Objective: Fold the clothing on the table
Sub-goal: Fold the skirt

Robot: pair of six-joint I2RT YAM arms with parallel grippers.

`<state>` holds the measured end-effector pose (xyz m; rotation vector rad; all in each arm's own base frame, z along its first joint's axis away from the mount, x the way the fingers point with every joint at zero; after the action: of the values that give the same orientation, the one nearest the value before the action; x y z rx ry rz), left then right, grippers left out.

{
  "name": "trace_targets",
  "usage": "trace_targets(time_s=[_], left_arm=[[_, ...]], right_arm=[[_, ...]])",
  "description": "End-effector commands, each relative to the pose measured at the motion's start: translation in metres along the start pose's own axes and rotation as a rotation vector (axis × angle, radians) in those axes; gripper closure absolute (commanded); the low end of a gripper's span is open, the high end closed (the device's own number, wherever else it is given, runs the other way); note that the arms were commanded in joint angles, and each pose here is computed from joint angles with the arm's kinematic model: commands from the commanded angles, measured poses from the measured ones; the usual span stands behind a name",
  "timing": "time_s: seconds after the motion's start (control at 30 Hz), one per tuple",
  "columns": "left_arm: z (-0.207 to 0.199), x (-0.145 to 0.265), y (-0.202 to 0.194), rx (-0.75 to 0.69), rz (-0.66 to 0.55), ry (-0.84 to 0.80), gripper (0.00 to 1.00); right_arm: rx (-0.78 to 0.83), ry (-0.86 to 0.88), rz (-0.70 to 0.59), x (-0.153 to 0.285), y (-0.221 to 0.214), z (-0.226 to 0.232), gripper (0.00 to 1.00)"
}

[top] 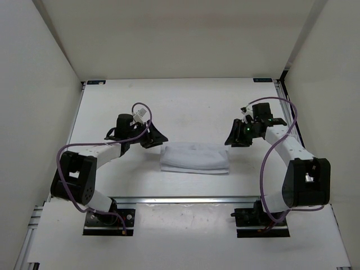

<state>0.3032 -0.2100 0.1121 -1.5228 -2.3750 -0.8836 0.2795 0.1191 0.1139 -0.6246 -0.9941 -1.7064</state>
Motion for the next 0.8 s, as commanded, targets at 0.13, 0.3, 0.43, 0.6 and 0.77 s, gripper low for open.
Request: trace_targets(time_s=[0.13,0.3,0.43,0.6,0.77], left_arm=[[0.008,-0.008,-0.018,-0.114,0.040,0.052,0.42],[0.010,-0.010,-0.027,-0.123,0.048,0.037,0.43],[0.015,-0.014,-0.027,-0.146,0.052,0.059,0.45],[0.018,-0.020,-0.028,-0.141,0.061,0.063,0.54],[0.014,-0.029,-0.028,-0.122,0.057,0.028,0.76]], right_arm=[[0.037,0.014,-0.017,-0.004,0.003,0.002,0.53],[0.024,0.028,0.033,-0.015,-0.016,0.002,0.53],[0.017,0.020,0.045,-0.017,-0.025,0.000,0.54],[-0.004,0.018,0.047,-0.021,-0.029,-0.006,0.59],[-0.006,0.028,0.045,-0.026,-0.028,-0.003,0.67]])
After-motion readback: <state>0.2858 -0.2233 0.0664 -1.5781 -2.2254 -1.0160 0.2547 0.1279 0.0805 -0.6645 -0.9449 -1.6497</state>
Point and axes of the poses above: each gripper's point midway between its finger pads, its own x axis back along the fingers, its own z axis along the line the jaws close on, y = z × x, the point moved 1 cm from there along x, back along the fingers, and after that the axes turned 2 degrees about -x, right-handed, at the moved point
